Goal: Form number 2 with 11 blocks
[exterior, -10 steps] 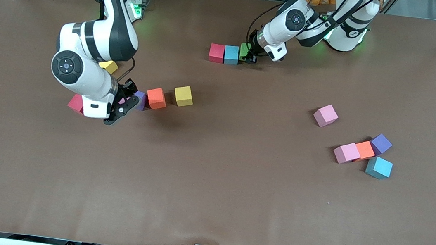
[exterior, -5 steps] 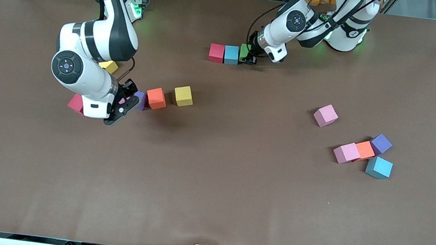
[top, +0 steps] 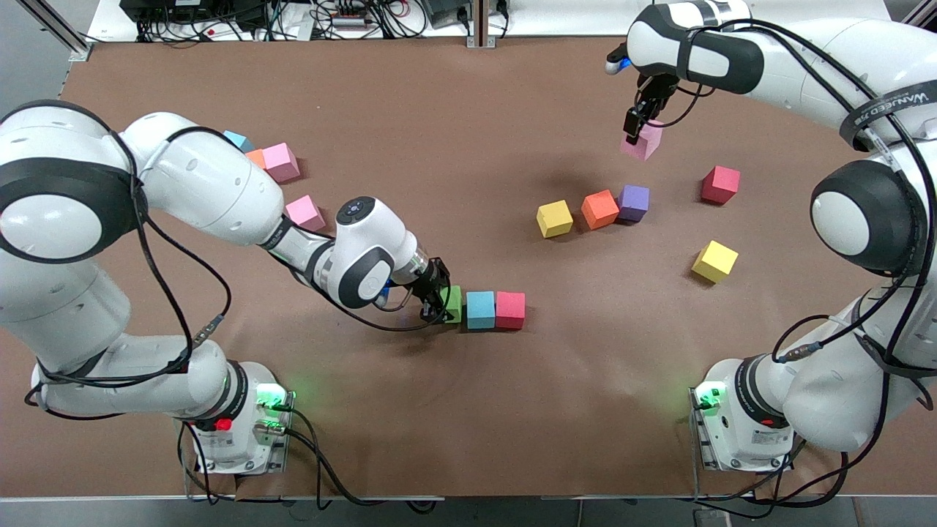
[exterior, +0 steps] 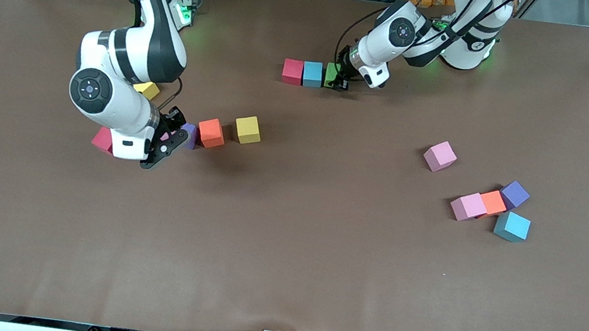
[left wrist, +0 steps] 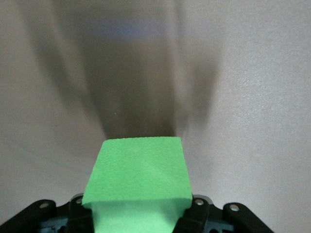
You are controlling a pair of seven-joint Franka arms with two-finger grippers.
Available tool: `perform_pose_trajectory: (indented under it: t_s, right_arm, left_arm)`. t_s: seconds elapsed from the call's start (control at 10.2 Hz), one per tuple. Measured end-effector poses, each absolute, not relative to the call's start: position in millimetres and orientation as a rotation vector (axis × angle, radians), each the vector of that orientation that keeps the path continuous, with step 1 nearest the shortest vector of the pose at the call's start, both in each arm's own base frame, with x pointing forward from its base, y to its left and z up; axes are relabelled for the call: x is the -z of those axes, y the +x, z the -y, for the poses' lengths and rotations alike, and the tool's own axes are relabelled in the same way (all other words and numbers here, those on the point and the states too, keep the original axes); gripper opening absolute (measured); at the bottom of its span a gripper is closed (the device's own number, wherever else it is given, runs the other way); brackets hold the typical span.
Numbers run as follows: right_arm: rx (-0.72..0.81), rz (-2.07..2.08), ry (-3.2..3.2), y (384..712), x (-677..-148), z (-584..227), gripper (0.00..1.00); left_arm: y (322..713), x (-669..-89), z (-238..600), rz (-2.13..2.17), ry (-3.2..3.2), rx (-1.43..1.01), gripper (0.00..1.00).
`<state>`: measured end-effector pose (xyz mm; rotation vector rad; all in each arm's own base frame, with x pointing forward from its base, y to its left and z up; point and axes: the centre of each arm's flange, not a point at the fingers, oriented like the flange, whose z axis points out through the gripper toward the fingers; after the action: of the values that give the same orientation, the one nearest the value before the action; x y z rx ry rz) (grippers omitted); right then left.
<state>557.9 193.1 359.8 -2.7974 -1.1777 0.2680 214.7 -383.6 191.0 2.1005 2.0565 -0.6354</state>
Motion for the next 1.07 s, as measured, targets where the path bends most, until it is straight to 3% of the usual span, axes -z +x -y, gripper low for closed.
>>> perform_pose_trajectory:
  t_s: [1.07]
  right_arm:
    - [-0.268, 1.177, -2.798, 557.9, -359.8, -193.0, 0.59]
  left_arm:
    - [217.3, -182.4, 388.0, -2.070, 2.099, 0.638, 0.56]
